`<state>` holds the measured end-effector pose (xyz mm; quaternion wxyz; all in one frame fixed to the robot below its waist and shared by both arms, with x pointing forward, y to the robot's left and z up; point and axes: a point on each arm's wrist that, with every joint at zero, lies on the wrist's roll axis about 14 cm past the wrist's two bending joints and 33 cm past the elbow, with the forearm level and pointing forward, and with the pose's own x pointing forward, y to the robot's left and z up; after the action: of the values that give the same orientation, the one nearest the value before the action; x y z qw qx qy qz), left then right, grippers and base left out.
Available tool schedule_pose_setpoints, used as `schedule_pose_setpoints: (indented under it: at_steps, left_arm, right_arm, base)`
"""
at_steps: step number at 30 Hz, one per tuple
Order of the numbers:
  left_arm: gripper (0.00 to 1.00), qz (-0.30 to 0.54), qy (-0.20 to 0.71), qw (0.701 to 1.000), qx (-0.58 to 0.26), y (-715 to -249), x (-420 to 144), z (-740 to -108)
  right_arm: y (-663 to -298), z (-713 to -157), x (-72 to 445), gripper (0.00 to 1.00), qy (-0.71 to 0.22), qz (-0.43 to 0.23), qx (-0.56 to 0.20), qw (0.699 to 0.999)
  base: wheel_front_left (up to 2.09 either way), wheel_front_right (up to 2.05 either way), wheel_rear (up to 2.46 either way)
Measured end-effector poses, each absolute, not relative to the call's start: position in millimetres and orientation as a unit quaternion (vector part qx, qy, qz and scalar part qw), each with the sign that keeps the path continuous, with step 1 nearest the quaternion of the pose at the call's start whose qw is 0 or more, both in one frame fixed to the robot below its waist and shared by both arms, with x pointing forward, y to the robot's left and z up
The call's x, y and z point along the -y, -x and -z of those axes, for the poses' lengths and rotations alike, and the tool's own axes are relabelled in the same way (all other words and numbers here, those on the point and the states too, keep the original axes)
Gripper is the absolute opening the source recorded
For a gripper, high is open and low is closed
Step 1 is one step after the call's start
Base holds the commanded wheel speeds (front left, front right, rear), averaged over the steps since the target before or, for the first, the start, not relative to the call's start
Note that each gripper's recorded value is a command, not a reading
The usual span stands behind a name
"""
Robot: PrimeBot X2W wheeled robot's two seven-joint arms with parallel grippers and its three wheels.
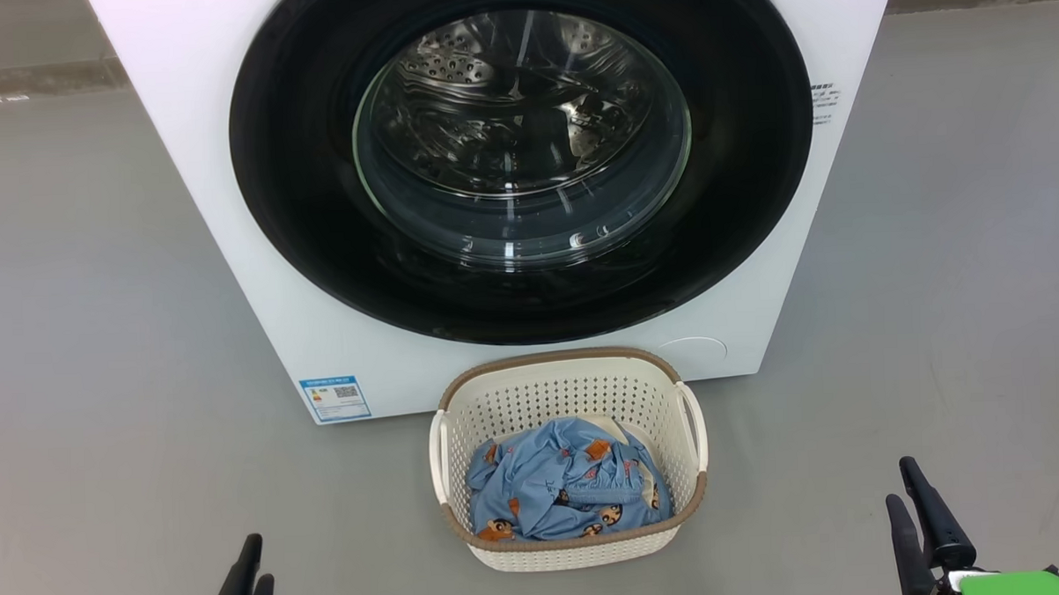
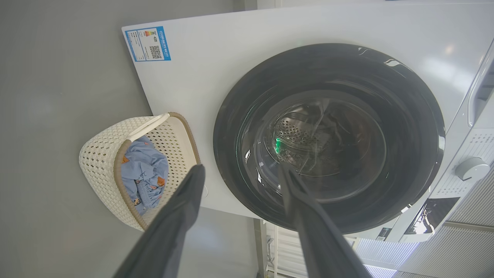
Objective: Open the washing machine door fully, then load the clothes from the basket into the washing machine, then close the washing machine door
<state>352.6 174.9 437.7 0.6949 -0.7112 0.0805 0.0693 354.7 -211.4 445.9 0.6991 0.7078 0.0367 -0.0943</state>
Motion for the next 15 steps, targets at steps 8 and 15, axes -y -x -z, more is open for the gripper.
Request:
schedule_pose_setpoints:
  at_steps: [8,15]
  left_arm:
    - [1.00,-0.068,0.687,0.720,-0.077,-354.3,-175.9,-440.4]
    - [1.00,-0.065,0.658,0.747,-0.071,-355.8,-177.7,-444.3]
  right_arm:
    - [-357.8,-452.9,211.2,1.00,-0.669,0.086,-0.033,0.738]
    - [-361.1,-460.7,205.6,1.00,-0.620,0.071,-0.035,0.780]
  base:
    - [0.00,0.00,0.00]
    - [0.00,0.00,0.00]
